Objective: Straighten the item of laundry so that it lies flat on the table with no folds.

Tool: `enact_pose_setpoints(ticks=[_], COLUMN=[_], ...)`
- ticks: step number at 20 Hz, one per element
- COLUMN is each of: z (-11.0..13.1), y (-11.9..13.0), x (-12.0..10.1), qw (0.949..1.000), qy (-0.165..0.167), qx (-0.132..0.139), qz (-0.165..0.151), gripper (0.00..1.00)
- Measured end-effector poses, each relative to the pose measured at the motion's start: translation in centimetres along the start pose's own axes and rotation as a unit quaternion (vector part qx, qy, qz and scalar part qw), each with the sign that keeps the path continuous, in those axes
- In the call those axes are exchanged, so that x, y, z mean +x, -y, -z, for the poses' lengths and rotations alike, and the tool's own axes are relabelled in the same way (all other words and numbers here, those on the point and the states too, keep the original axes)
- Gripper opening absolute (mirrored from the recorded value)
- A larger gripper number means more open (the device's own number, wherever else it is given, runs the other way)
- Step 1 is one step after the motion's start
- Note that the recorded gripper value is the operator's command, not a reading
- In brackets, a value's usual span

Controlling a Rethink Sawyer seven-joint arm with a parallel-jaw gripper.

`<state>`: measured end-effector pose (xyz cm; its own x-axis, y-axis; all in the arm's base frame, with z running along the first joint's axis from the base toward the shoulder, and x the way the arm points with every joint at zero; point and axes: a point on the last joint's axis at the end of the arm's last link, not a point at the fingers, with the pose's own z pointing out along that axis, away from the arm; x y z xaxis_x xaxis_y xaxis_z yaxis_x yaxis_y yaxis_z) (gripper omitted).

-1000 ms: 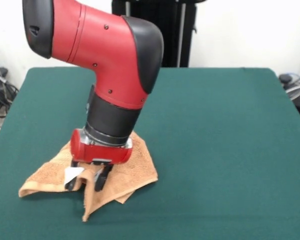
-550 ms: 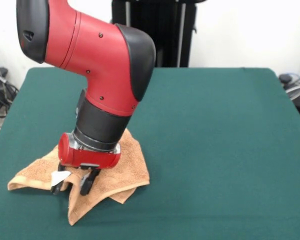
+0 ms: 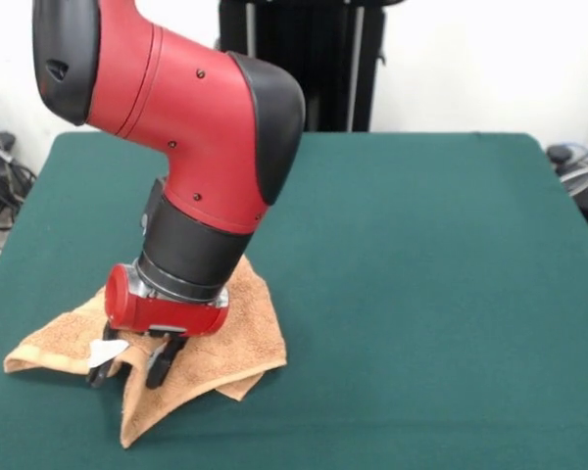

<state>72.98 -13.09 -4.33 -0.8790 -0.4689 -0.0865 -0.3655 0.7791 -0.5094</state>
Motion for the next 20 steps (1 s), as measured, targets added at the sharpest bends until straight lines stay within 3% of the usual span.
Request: enact_pose_setpoints(ticks=[11, 20], z=[-1.1, -1.3], y=[0.1, 1.4], x=[0.7, 1.2], qw=[0.9987, 0.9991], qy=[-0.017, -0.018], qx=[0.033, 0.032], qz=[0.036, 0.023], gripper=[1.00, 1.00])
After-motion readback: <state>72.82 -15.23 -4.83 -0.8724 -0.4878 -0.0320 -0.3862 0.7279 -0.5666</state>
